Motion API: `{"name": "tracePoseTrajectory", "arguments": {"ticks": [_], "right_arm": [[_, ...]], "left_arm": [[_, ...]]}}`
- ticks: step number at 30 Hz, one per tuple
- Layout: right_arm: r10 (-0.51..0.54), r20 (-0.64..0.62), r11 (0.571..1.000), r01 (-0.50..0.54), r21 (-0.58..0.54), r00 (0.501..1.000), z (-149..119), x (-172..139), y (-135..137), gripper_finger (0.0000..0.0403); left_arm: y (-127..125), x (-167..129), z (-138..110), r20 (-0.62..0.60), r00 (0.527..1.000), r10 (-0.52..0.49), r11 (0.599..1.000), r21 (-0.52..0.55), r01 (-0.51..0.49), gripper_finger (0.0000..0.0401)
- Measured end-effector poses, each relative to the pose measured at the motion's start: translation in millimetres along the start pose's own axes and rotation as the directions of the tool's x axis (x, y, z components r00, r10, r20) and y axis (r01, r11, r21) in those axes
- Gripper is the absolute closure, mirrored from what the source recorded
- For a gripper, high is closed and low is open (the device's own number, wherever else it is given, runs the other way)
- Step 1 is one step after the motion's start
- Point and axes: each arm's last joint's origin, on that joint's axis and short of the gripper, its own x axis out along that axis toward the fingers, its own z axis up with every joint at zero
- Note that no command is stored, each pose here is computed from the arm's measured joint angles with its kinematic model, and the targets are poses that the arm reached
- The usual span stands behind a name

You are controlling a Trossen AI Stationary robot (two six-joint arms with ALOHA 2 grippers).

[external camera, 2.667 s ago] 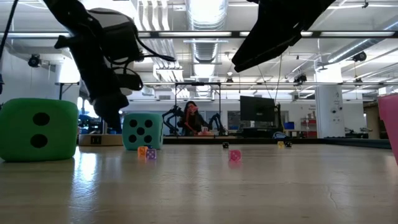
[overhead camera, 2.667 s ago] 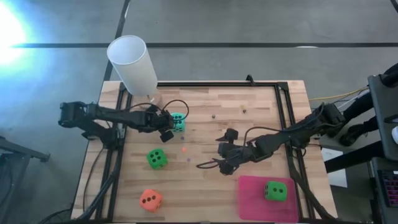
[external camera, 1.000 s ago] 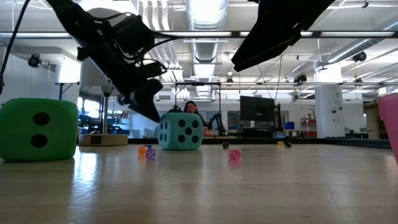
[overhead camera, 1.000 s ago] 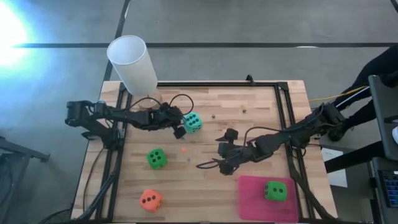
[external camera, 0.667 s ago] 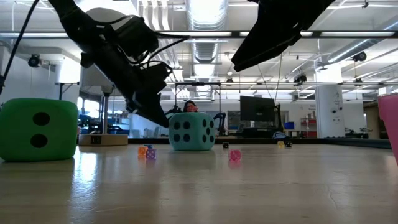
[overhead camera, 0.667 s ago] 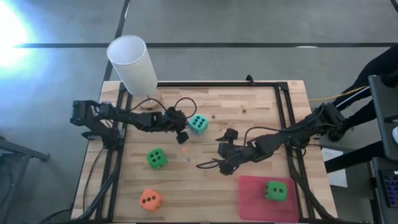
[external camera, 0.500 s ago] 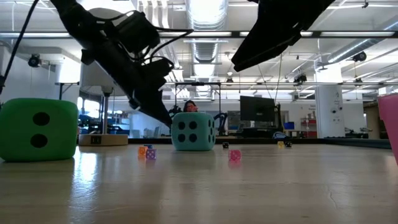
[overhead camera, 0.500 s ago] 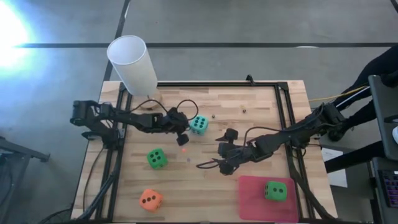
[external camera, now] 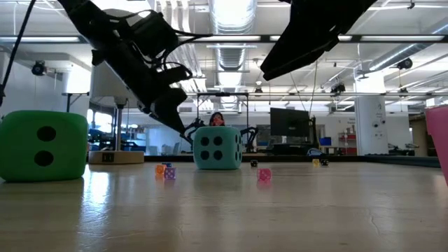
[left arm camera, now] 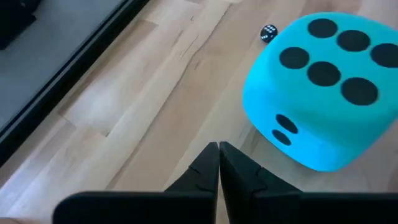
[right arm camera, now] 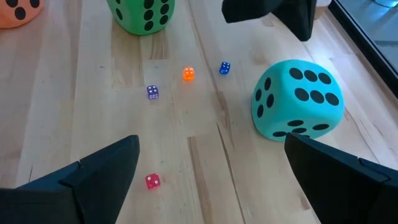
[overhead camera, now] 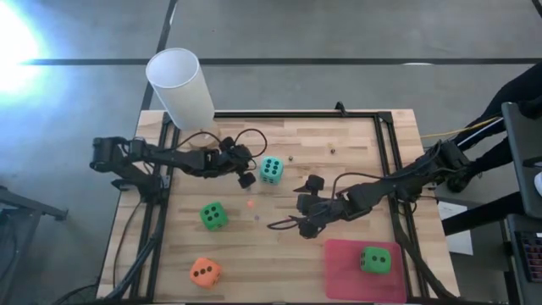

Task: Pick & Place Dice
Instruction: Put the large blue die into the bin

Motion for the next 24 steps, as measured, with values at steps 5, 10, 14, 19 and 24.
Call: {"name": "tracePoseTrajectory", "arguments": {"ticks": [5,10,14,19,24], "right_arm": [[0.0,0.0,1.0,0.0,0.0,1.0,0,0,0,0.0003],[0.001,0.001,1.0,-0.001,0.0,1.0,0,0,0,0.0003],[0.002,0.004,1.0,-0.002,0.002,1.0,0,0,0,0.0003],[0.004,0.013,1.0,-0.005,0.008,1.0,1,0,1,0.0003],[0.006,0.019,1.0,-0.006,0.0,1.0,2,0,1,0.0003]], "left_arm": [[0,7,-3,-0.013,1.0,0.008,1.0,-0.001,-0.008,0.0382],[-3,14,-2,0.011,1.0,0.002,1.0,-0.011,-0.002,0.0382],[-6,20,-3,0.017,0.999,-0.035,0.999,-0.014,0.035,0.0382],[-15,30,-6,0.024,0.992,-0.12,0.993,-0.014,0.121,0.0382],[-26,39,-6,0.02,0.985,-0.173,0.985,0.003,0.173,0.0382]]}}
